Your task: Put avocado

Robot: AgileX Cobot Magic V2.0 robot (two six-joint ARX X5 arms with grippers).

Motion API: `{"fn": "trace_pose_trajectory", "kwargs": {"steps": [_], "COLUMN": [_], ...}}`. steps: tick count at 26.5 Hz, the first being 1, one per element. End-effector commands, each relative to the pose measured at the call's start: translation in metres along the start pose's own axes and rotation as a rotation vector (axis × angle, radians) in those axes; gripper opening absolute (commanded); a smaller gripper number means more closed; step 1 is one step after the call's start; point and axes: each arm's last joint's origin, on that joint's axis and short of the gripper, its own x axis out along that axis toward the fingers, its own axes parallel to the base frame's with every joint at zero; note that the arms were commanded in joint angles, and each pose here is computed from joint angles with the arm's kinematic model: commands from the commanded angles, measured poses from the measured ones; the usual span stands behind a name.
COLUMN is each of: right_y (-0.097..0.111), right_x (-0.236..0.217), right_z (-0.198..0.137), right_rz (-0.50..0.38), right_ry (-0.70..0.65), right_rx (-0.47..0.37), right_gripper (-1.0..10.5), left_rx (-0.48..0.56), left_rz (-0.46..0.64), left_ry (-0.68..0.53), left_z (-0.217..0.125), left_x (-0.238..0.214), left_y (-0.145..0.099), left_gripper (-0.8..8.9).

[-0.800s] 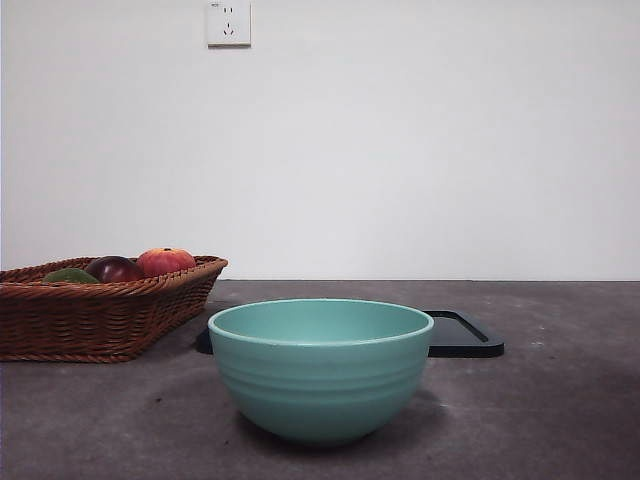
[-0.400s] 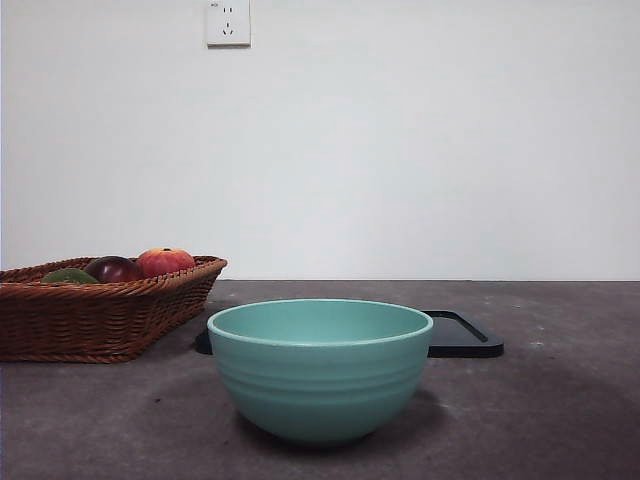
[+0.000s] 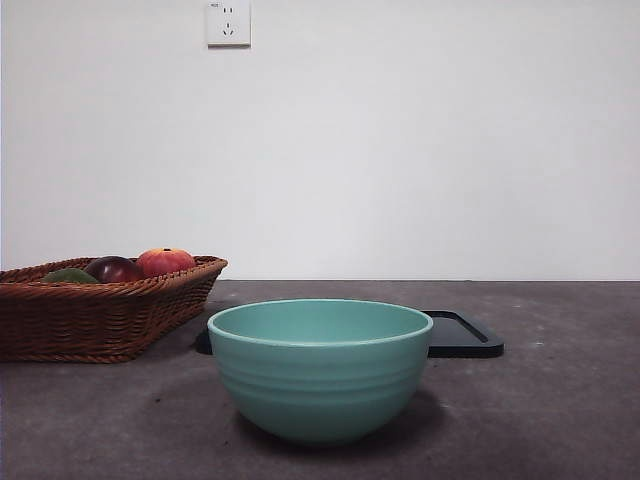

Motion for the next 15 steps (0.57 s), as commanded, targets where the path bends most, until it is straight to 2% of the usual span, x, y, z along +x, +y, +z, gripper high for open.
{"fn": "trace_pose_trajectory", "kwargs": {"steps": [1, 8, 15], "right_y": [0.009, 0.025, 0.03], "right_x": [0.0, 0.001, -0.005], "right_z": [0.02, 0.045, 0.046], "right_rz": [0.072, 0.208, 0.294], "right_ry": [0.03, 0.16, 0.191], "right_rx": [-0.048, -0.139, -0.174], "right_gripper": [0.1, 0.1, 0.1], "left_rx": [0.069, 0.118, 0.133], "left_rz": [-0.064, -0.238, -0.314], "left_ry": [0.005, 0.041, 0.1], "left_z": [0.024, 0.06, 0.061], "left_x": [-0.003, -0.008, -0.015], "left_y": [-0.01, -0.027, -0.034], "left_gripper": [0.17, 0.17, 0.18]}}
